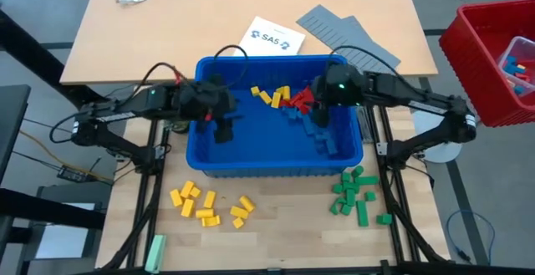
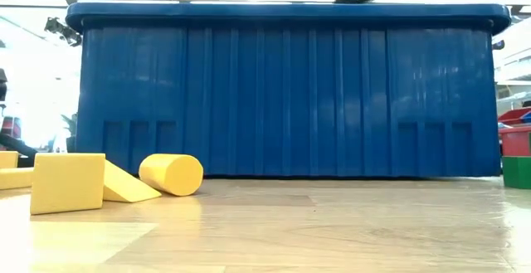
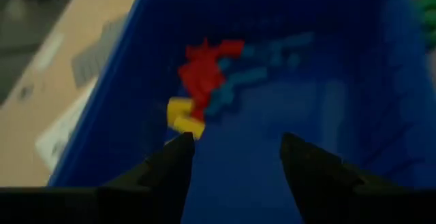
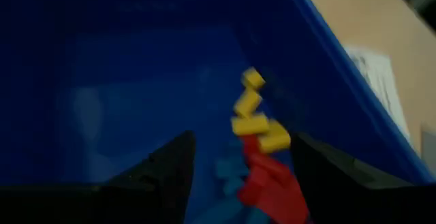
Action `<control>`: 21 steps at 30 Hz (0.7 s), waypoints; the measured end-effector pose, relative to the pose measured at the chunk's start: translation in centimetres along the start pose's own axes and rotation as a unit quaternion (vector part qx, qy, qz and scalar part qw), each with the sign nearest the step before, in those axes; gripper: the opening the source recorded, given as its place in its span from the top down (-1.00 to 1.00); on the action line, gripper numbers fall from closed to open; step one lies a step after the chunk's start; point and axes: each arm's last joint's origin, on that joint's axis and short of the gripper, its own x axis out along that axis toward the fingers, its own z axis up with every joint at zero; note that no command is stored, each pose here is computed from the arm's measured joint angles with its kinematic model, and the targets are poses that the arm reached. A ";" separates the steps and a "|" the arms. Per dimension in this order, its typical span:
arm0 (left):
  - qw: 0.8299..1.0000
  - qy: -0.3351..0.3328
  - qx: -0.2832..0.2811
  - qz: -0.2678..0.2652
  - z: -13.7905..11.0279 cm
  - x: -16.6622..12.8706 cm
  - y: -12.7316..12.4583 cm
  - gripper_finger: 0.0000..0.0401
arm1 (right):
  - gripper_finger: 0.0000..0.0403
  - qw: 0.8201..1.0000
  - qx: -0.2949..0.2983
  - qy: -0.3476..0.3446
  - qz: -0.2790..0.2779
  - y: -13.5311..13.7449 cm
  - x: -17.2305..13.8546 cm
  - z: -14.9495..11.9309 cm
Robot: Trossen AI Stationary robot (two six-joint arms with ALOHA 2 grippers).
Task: Sort blocks
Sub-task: Adjust the blue bin
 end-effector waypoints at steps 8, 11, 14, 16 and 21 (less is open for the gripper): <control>0.997 0.053 -0.063 -0.005 -3.9 4.8 1.7 -0.13 | -0.15 0.991 0.098 0.087 0.024 -2.5 7.5 -4.8; 0.995 0.051 -0.081 -0.001 -5.1 6.4 2.1 -0.13 | -0.21 0.986 0.106 0.127 0.028 -2.5 10.2 -6.1; 0.994 0.046 -0.100 0.011 -6.0 7.4 2.5 -0.13 | -0.28 0.981 0.110 0.160 0.025 -2.7 12.8 -6.8; 0.993 0.048 -0.104 0.019 -6.4 7.8 2.6 -0.13 | -0.32 0.977 0.113 0.177 0.023 -2.9 14.2 -7.1; 0.993 0.038 -0.108 0.026 -6.9 8.4 2.6 -0.13 | -0.30 0.966 0.122 0.226 0.018 -3.6 17.1 -8.6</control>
